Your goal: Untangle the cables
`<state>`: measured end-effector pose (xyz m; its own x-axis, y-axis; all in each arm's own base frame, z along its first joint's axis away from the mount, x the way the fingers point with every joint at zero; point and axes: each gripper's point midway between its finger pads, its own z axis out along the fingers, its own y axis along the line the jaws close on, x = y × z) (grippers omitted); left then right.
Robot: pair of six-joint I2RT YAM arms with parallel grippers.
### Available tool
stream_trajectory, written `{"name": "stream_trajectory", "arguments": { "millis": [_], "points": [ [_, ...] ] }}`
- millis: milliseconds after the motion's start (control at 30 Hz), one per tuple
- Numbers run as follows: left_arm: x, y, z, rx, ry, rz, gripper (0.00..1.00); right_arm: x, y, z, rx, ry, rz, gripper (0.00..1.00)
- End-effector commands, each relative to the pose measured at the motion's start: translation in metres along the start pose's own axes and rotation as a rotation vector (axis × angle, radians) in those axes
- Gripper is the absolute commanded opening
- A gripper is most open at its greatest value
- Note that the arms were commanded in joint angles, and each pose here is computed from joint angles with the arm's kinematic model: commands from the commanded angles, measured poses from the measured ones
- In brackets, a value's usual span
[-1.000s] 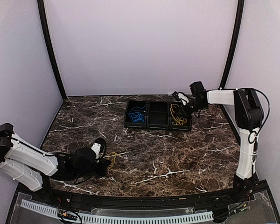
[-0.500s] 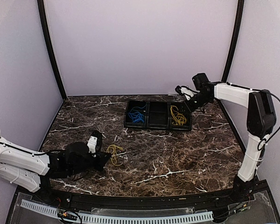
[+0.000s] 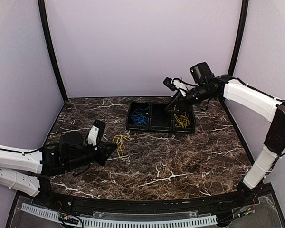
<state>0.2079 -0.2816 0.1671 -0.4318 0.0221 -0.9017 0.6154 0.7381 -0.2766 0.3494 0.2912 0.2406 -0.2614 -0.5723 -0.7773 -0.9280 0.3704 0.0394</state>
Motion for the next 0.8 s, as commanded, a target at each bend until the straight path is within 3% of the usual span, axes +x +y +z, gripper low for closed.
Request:
{"name": "stream_trajectory", "arguments": {
  "millis": [0, 200, 667, 767],
  "points": [
    [-0.021, -0.026, -0.004, 0.121, -0.047, 0.043, 0.00, -0.036, 0.092, 0.008, -0.239, -0.092, -0.217, 0.59],
    [-0.030, -0.036, 0.002, 0.160, -0.080, 0.024, 0.00, -0.033, 0.163, 0.046, -0.393, -0.019, -0.305, 0.61],
    [-0.039, -0.049, 0.011, 0.204, -0.094, 0.010, 0.00, -0.026, 0.205, 0.072, -0.532, 0.008, -0.320, 0.66],
    [-0.040, -0.049, 0.012, 0.202, -0.099, 0.008, 0.00, -0.026, 0.209, 0.072, -0.545, 0.006, -0.320, 0.55]
  ]
}}
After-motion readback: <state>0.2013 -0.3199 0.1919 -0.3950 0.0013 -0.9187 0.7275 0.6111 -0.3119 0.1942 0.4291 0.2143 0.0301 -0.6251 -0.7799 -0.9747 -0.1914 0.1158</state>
